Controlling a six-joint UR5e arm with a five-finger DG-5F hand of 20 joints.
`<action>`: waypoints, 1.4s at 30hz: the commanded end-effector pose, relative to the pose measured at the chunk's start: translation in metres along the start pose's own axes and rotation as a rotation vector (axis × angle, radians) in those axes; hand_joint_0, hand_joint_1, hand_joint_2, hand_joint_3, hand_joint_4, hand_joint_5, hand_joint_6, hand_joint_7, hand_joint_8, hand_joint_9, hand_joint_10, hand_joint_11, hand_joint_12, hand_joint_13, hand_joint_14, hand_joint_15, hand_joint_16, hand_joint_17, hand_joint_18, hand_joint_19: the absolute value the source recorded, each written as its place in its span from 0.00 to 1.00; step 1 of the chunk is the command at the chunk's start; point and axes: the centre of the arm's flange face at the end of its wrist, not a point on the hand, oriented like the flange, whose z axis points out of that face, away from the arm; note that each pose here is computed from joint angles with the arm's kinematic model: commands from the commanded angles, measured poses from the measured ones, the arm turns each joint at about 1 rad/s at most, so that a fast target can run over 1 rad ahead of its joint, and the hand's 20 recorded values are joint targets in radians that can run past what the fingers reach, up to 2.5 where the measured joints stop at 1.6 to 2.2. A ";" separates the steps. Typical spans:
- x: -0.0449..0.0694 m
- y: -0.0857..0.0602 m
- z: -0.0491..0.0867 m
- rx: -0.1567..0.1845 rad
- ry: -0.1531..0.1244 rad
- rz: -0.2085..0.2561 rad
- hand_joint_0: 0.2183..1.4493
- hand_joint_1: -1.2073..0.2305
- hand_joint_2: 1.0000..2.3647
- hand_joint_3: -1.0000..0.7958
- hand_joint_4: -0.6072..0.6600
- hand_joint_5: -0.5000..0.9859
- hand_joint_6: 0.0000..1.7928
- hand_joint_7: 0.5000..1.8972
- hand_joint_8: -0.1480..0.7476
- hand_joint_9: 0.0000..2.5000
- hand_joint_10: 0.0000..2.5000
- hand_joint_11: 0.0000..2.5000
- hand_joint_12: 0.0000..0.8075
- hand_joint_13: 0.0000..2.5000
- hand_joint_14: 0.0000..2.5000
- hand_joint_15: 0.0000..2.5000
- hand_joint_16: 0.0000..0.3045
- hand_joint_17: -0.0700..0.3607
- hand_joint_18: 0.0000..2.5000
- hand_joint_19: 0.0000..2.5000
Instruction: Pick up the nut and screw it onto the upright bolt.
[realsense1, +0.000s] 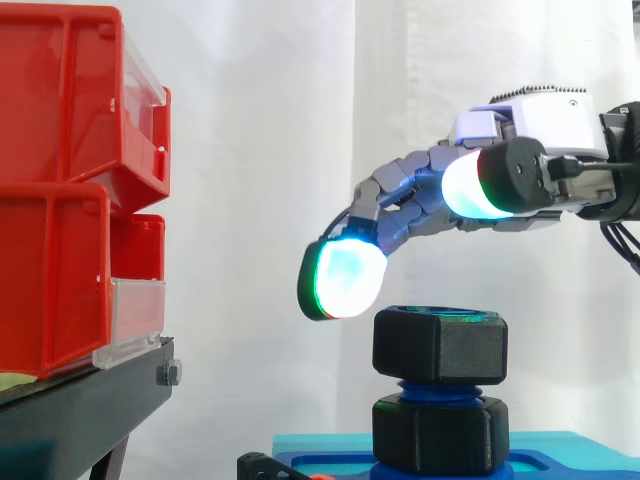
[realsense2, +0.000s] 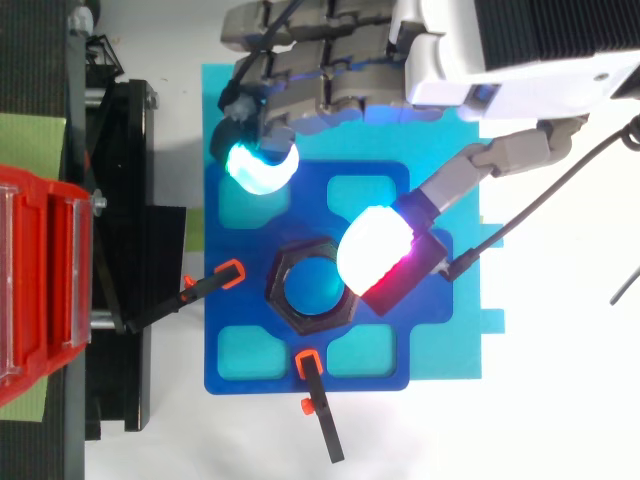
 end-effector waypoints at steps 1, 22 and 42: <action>0.001 0.006 0.004 -0.009 -0.010 -0.003 0.22 0.70 0.00 0.28 0.63 0.24 0.28 0.12 0.43 0.20 0.00 0.00 0.38 0.12 0.00 0.00 0.12 0.35 0.00 0.00; 0.018 0.055 0.021 -0.013 0.015 0.021 0.23 0.70 0.00 0.28 0.64 0.24 0.28 0.16 0.44 0.20 0.00 0.00 0.38 0.13 0.00 0.00 0.11 0.34 0.00 0.00; 0.024 0.057 0.018 0.001 0.054 0.031 0.24 0.69 0.00 0.28 0.67 0.26 0.28 0.25 0.46 0.21 0.00 0.00 0.37 0.14 0.00 0.00 0.10 0.32 0.01 0.00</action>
